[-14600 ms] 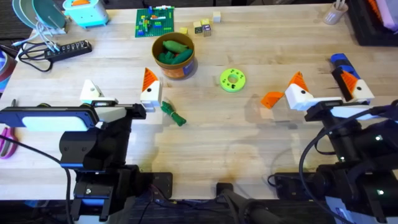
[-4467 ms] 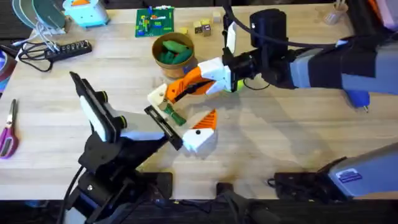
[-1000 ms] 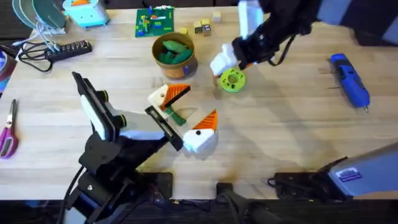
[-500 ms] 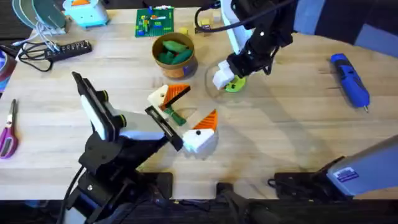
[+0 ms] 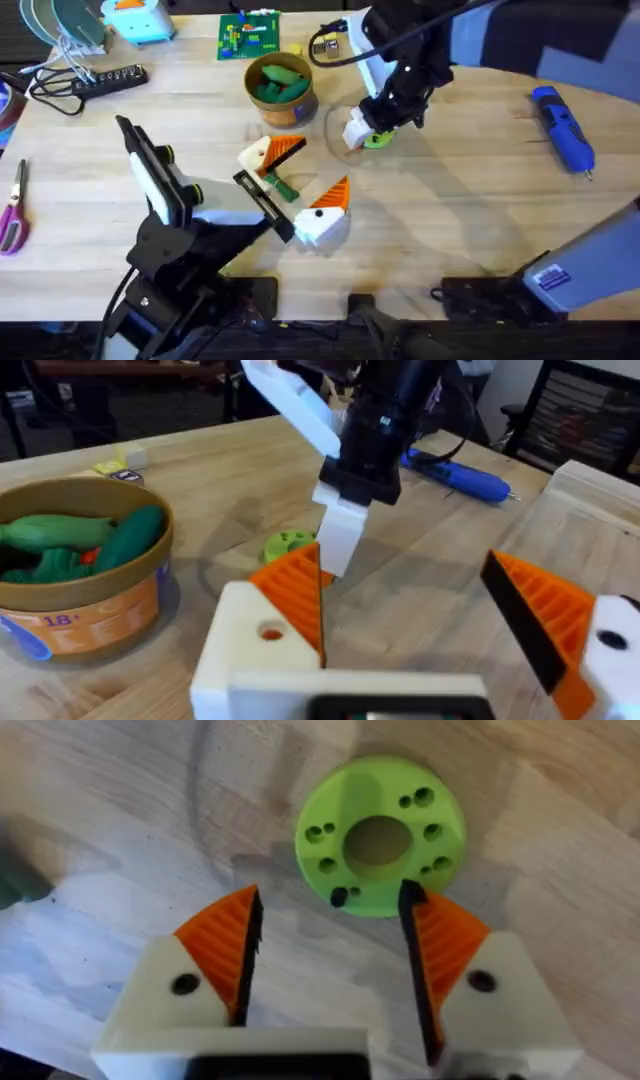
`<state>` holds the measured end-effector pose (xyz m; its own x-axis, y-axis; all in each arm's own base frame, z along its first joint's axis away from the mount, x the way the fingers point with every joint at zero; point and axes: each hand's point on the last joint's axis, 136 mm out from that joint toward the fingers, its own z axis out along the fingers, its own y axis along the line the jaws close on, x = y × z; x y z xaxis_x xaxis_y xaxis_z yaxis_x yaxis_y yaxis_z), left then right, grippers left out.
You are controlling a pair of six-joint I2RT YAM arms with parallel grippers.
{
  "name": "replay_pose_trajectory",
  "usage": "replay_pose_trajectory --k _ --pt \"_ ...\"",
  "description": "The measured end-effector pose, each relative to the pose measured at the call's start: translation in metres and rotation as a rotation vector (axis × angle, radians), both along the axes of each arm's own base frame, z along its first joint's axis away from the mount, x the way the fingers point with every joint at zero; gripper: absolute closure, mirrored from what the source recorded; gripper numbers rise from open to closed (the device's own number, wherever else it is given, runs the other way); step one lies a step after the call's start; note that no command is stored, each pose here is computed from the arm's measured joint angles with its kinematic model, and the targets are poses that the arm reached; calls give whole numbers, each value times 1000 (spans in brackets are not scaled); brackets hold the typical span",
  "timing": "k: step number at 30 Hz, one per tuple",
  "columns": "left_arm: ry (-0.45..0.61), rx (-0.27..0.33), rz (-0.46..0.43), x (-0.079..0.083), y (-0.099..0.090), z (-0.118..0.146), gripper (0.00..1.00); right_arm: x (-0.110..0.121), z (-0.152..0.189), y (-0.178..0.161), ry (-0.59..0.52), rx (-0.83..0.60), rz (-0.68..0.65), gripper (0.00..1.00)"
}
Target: Pick up the gripper from the table and insert it into the empty holder that is missing its gripper. Then pick up a screw, insert it into the mounting hole, and use the screwdriver to tighten it. Finally, clean up the table by picking up the vegetable and placing it into the bucket.
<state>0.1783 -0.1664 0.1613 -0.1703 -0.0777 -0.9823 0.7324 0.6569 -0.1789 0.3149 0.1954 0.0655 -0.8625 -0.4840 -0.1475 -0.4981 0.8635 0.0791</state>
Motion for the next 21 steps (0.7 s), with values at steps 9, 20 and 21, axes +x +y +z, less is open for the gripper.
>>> replay_pose_trajectory --k 9,20,21 --pt "-1 0 0 0 0 0 8 -3 -8 5 9 -19 10 497" --pt "0 0 0 0 0 0 8 3 -8 1 -18 -45 -25 632" --pt "0 0 0 0 0 0 8 3 -8 1 -20 -46 -27 668"
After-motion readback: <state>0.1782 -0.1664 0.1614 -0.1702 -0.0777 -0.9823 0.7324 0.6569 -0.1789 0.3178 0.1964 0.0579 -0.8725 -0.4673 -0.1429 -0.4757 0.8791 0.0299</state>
